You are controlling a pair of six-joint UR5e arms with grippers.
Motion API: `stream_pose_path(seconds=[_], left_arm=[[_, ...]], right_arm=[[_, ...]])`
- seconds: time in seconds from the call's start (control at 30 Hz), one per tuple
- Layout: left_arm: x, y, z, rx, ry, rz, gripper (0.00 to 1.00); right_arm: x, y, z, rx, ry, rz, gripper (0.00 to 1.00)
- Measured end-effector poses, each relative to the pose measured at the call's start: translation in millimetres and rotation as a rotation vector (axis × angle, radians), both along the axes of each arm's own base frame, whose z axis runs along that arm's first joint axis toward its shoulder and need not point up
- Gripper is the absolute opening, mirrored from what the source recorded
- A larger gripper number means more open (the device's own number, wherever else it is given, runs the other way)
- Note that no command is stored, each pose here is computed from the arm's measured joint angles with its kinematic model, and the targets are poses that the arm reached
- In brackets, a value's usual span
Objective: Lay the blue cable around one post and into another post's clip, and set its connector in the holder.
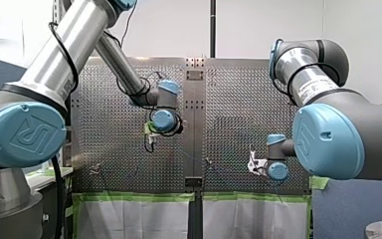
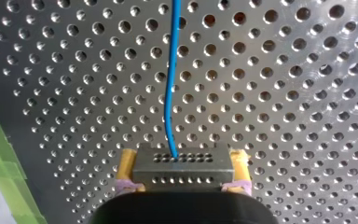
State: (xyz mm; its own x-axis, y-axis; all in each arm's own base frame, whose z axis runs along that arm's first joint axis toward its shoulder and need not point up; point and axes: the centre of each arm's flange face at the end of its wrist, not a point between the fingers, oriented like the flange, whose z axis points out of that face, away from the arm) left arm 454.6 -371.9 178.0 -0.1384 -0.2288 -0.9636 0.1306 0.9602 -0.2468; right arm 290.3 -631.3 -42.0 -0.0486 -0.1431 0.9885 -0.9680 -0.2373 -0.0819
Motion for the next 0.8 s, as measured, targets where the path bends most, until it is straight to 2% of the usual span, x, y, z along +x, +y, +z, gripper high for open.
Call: stream_pose_path(seconds=[0.07, 0.2, 0.4, 0.6, 0.8], left_arm=[[5.8, 8.5, 10.5, -0.025, -0.011, 0.024, 1.0], [9.0, 16.6, 29.0, -0.07, -0.029, 0.047, 1.0], [1.5, 26.7, 47.8, -0.113, -0.024, 0.088, 1.0], [-5.6, 41.9, 65.6, -0.155, -0.021, 0.15, 1.0], [-8.6, 52.9, 91.5, -0.22, -0.046, 0.188, 1.0]], right_arm=[[-0.1, 0.0, -0.4, 0.0, 0.0, 0.0, 0.01], [-0.1, 0.0, -0.5, 0.0, -0.001, 0.0, 0.01], [1.6, 1.0, -0.9, 0.001, 0.001, 0.003, 0.01], [5.6, 3.5, -1.6, 0.005, 0.006, 0.01, 0.01], [7.4, 4.4, -1.6, 0.005, 0.008, 0.013, 0.01]])
